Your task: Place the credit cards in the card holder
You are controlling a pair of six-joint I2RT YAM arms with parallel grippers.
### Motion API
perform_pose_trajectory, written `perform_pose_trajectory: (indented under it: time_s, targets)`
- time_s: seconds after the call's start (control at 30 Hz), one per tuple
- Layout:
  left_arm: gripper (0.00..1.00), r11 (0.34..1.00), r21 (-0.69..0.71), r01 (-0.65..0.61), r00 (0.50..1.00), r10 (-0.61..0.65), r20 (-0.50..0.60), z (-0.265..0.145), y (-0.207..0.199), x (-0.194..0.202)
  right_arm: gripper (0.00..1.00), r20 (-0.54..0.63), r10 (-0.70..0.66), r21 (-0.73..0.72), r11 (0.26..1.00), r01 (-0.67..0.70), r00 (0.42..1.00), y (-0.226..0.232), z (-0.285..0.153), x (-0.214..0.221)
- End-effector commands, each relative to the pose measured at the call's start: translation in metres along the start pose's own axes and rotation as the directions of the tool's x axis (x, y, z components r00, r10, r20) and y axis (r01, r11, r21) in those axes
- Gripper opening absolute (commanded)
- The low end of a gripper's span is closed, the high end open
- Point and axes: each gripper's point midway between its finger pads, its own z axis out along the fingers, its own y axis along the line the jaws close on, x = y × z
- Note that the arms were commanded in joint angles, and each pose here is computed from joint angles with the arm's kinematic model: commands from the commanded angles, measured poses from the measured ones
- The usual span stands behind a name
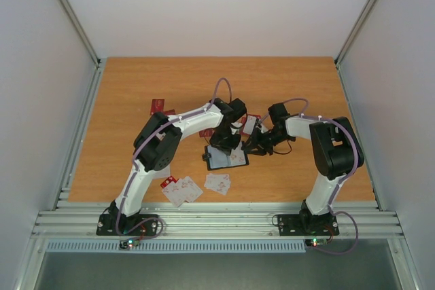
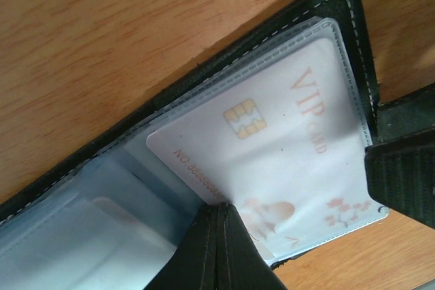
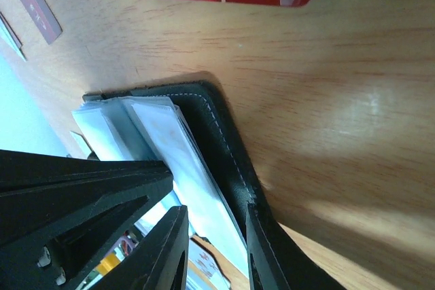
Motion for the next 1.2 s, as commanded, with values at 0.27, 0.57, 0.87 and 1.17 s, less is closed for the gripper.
perform_pose_trajectory:
  time_s: [0.27, 0.57, 0.87, 1.17]
  targets:
    - [0.00, 1.000, -0.016, -0.017, 1.000, 0.017, 0.013, 0.005, 0.005, 0.002, 0.24, -0.047, -0.053, -0.017, 0.998, 0.053, 0.997, 0.009, 0.009, 0.012]
    - [0.00, 1.000, 0.004, -0.025, 0.999, 0.025, 0.042, -0.008, -0.002, -0.001, 0.23, -0.048, -0.060, 0.021, 0.998, 0.061, 0.997, 0.008, 0.004, 0.015]
    - [0.00, 0.998, -0.036, -0.049, 0.993, 0.053, 0.103, -0.050, -0.001, 0.004, 0.23, -0.052, -0.081, 0.071, 0.994, 0.084, 0.995, -0.008, 0.011, 0.013]
    - [0.00, 0.995, -0.078, -0.070, 0.997, 0.071, 0.007, -0.006, 0.019, 0.014, 0.23, -0.058, -0.083, 0.079, 0.993, 0.088, 0.995, -0.007, 0.014, 0.016]
